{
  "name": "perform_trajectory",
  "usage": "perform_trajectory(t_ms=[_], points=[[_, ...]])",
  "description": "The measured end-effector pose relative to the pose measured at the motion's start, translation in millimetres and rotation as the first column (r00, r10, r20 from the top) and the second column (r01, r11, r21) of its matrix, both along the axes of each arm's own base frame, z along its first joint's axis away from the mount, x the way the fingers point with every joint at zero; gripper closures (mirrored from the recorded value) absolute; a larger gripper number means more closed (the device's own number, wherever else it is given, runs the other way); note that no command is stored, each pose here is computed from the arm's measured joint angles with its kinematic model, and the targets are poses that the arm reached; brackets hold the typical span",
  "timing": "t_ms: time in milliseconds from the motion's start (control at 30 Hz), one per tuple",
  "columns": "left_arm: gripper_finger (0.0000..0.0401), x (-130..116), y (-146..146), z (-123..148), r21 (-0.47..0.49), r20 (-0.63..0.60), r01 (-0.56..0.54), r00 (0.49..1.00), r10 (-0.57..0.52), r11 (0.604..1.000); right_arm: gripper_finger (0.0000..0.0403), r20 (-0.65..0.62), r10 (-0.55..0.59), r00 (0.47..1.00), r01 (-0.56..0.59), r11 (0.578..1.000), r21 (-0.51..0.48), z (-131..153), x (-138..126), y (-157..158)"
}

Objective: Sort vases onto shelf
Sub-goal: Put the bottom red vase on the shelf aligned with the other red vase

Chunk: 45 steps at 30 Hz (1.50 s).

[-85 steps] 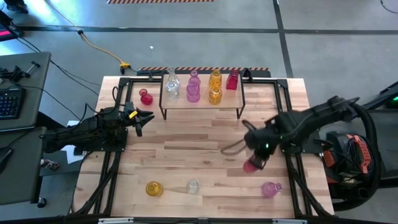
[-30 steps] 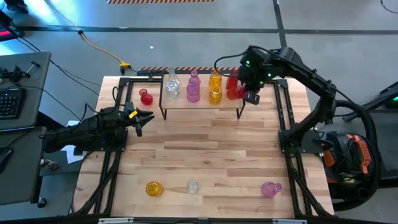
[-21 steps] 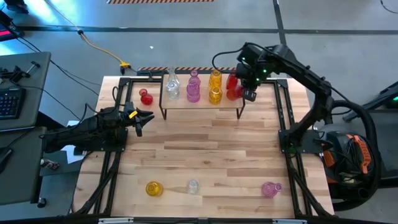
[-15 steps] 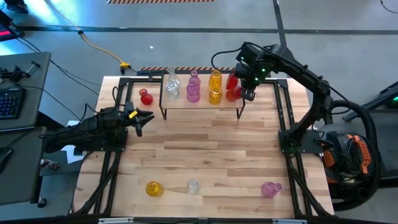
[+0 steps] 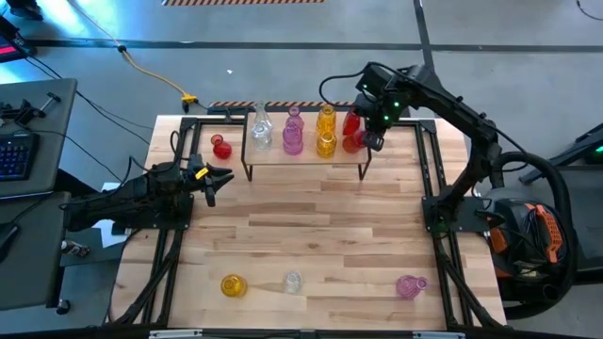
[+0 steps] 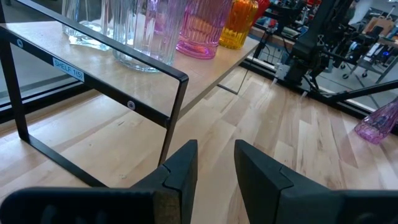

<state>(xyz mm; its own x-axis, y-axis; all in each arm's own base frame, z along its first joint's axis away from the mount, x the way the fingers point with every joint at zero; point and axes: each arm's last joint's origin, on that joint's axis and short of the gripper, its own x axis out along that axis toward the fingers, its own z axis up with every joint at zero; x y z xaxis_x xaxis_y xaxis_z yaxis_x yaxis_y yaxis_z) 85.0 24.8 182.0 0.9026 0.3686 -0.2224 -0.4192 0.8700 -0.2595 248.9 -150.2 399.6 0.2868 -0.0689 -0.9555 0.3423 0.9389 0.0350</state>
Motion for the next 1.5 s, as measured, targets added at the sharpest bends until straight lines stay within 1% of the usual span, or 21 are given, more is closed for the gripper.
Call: perform_trajectory(t_ms=[967,1167,1500], points=[[0.0306,0.0,0.0,0.0,0.000,0.000,0.000,1.000,0.000,1.000,0.0388,0.003,-0.029,1.000,0.029,1.000,0.009,-0.4,1.5,-2.4],[0.0306,0.0,0.0,0.0,0.000,0.000,0.000,1.000,0.000,1.000,0.0388,0.023,-0.037,0.999,0.037,0.999,-0.029,8.2,-0.6,-3.7],[0.0306,0.0,0.0,0.0,0.000,0.000,0.000,1.000,0.000,1.000,0.0388,0.013,-0.030,0.999,0.030,1.000,0.008,2.0,4.9,-6.7]])
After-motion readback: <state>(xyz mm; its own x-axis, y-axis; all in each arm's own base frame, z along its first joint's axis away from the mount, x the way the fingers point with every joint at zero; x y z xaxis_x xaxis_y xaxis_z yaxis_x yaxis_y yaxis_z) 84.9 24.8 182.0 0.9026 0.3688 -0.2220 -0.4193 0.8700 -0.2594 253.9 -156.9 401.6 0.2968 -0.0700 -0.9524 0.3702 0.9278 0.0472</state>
